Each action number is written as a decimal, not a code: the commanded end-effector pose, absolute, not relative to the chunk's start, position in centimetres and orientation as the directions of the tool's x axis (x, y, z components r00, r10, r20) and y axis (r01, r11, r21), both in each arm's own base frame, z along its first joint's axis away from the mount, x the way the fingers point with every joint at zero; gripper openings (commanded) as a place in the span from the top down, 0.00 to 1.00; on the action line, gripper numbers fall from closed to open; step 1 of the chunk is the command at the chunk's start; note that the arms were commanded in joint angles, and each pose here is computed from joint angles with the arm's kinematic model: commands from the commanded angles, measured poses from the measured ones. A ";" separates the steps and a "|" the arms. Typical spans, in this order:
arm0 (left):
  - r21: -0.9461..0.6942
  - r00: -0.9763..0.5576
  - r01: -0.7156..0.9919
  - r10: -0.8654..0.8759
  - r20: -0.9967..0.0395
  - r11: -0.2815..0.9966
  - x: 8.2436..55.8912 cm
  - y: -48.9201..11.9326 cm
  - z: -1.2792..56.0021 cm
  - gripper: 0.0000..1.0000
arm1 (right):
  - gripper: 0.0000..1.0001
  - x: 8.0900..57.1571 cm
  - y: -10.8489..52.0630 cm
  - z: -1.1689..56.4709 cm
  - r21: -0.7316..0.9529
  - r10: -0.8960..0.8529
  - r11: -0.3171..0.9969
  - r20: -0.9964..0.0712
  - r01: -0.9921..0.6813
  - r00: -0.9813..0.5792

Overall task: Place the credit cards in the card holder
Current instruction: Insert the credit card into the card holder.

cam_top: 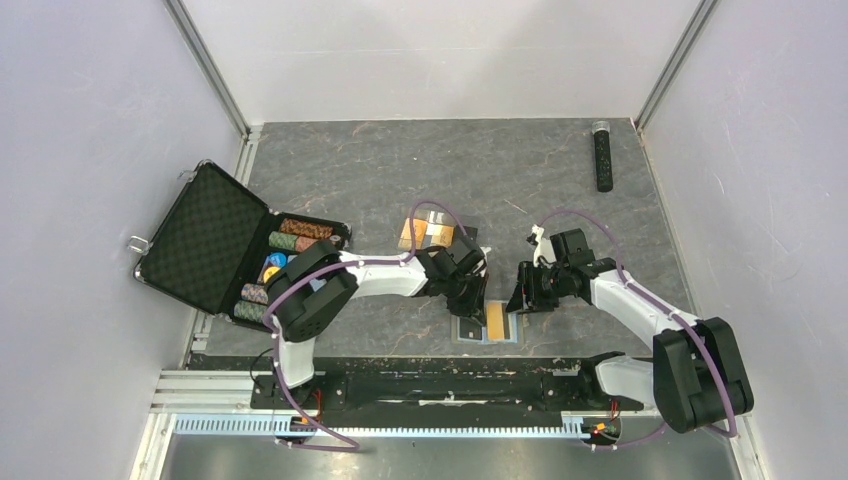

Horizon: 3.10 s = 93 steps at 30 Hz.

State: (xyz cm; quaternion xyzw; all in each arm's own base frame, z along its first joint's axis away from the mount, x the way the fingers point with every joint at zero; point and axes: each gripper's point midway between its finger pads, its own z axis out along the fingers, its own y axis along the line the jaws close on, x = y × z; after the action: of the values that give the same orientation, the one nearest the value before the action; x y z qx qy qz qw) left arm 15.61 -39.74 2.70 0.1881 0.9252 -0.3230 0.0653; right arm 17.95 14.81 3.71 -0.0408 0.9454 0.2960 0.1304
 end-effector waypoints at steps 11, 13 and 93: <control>-0.622 -0.930 0.366 0.304 -0.208 0.693 15.3 -42.8 2.1 0.98 | 0.67 18.0 15.3 2.8 0.564 -0.001 0.810 -0.274 -0.162 -0.962; -0.617 -0.931 0.362 0.305 -0.200 0.699 15.2 -42.6 1.7 0.98 | 0.68 18.0 15.1 2.6 0.557 -0.001 0.816 -0.267 -0.155 -0.964; -0.556 -0.883 0.469 0.349 -0.314 0.686 16.6 -43.2 6.3 0.83 | 0.88 16.7 15.7 4.0 0.593 -0.045 0.782 -0.253 -0.192 -0.966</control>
State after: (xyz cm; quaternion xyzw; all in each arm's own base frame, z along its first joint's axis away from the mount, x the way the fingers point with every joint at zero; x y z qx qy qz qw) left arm 15.32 -42.23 2.71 0.1976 0.9315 -0.3025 0.0409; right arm 15.49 16.08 3.16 -0.0484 0.9321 0.3465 0.0941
